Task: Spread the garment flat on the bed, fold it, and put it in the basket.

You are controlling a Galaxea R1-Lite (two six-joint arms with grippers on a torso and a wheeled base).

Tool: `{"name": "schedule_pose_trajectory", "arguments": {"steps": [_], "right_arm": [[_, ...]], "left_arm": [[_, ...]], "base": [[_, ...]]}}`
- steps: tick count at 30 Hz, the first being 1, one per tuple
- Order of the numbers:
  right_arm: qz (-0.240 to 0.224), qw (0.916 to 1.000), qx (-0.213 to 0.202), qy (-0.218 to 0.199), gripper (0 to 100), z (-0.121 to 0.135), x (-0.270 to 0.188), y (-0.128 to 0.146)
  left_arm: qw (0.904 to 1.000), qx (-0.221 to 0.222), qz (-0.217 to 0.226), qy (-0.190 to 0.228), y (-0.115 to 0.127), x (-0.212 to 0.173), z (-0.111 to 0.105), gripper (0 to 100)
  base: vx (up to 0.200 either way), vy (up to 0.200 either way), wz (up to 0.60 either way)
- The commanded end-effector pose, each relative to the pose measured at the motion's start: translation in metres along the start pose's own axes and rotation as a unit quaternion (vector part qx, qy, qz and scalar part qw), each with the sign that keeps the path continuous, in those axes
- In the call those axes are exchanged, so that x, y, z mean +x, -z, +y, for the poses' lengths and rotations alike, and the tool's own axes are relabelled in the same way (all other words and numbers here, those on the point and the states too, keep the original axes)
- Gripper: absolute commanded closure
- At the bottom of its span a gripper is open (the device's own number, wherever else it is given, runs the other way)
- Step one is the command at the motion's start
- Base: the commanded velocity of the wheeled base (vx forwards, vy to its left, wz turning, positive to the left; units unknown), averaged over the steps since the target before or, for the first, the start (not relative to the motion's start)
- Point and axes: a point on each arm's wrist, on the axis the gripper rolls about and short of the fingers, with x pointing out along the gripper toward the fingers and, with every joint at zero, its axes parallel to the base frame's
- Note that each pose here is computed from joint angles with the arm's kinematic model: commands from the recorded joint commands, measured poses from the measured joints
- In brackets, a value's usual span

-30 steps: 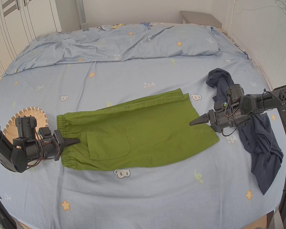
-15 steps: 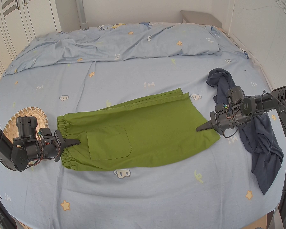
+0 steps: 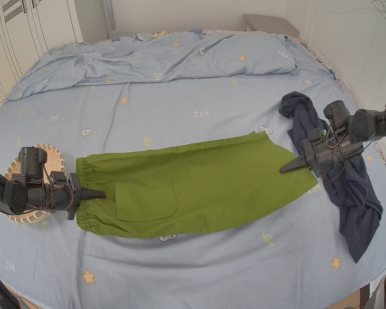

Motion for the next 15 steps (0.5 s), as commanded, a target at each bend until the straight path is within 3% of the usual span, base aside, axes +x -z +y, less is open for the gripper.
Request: {"name": "schedule_pose_trajectory", "arguments": {"steps": [1,4,8,15], "right_arm": [[0.010,0.9999,0.012,0.007,100,0.024,-0.040,0.048],[0.025,0.9992,0.028,0.011,100,0.023,-0.043,0.073],[0.049,0.9978,0.044,0.011,100,0.019,-0.042,0.127],[0.051,0.9987,0.007,0.002,100,0.005,-0.024,0.201]], "left_arm": [[0.9993,0.019,0.031,-0.012,0.015,-0.013,-0.001,100],[0.9975,0.029,0.056,-0.030,0.025,-0.017,0.004,100],[0.9912,0.038,0.109,-0.065,0.048,-0.031,0.017,100],[0.9839,0.052,0.146,-0.089,0.071,-0.056,0.035,100]], "base": [[0.000,0.000,0.00],[0.000,0.000,0.00],[0.000,0.000,0.00],[0.000,0.000,0.00]]}}
